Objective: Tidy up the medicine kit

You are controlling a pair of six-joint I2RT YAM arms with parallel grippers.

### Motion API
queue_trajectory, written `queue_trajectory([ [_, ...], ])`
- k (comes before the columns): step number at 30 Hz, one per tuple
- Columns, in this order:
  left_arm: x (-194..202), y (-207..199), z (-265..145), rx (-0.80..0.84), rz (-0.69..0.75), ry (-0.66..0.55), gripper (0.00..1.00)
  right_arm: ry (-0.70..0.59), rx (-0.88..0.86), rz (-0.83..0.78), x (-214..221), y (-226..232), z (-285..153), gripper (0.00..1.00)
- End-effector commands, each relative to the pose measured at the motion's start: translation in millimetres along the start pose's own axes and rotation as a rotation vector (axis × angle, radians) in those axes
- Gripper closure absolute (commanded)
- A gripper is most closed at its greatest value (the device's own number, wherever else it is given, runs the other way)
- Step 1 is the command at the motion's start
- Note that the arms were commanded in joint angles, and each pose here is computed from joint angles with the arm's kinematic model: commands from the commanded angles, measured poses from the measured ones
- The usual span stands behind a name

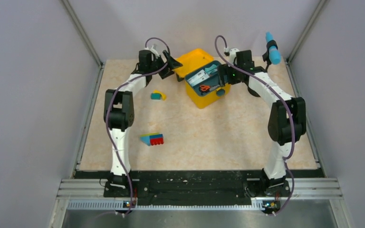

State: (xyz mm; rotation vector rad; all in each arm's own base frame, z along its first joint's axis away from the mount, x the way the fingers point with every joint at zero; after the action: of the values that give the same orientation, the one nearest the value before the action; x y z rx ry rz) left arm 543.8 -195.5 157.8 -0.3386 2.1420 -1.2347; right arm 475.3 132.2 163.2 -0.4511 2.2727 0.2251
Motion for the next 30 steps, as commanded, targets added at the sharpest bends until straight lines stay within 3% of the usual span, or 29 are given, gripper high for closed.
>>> queue_trajectory([
  [1,-69,-2,46,0.117,0.117,-0.216,0.05,-0.047,-0.014,-0.059,-21,-3,-6,0.10],
  [2,-91,10,70,0.136,0.126,-0.306,0.02,-0.046,0.004,-0.067,-22,-6,-7,0.10],
  [6,-102,12,82,0.130,0.140,-0.371,0.01,-0.052,0.039,-0.089,-31,-18,-6,0.09],
  [13,-82,4,86,0.171,0.125,-0.308,0.01,-0.040,0.087,-0.087,-36,-41,6,0.09],
  [20,-50,-37,96,0.357,0.156,-0.202,0.01,-0.014,0.164,-0.156,-24,-61,31,0.09],
  [24,-47,-77,76,0.463,0.199,-0.178,0.03,-0.036,0.035,-0.133,-33,-48,43,0.09],
  [30,-56,-139,9,0.595,0.362,-0.213,0.06,-0.064,-0.138,-0.085,-41,-21,43,0.11],
])
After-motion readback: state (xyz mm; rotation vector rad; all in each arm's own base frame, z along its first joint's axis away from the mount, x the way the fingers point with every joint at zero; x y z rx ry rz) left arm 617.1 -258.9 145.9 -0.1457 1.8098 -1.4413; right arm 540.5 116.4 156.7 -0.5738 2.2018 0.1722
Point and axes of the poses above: each gripper's point midway between its finger pads, its own z axis out along the fingers, its own y axis along the line the jaws close on, x = y × z, the point moved 3 cm from there along -z, back along the fingers, and after that the axes turned 2 degrees about -z, right-handed, at the moved point
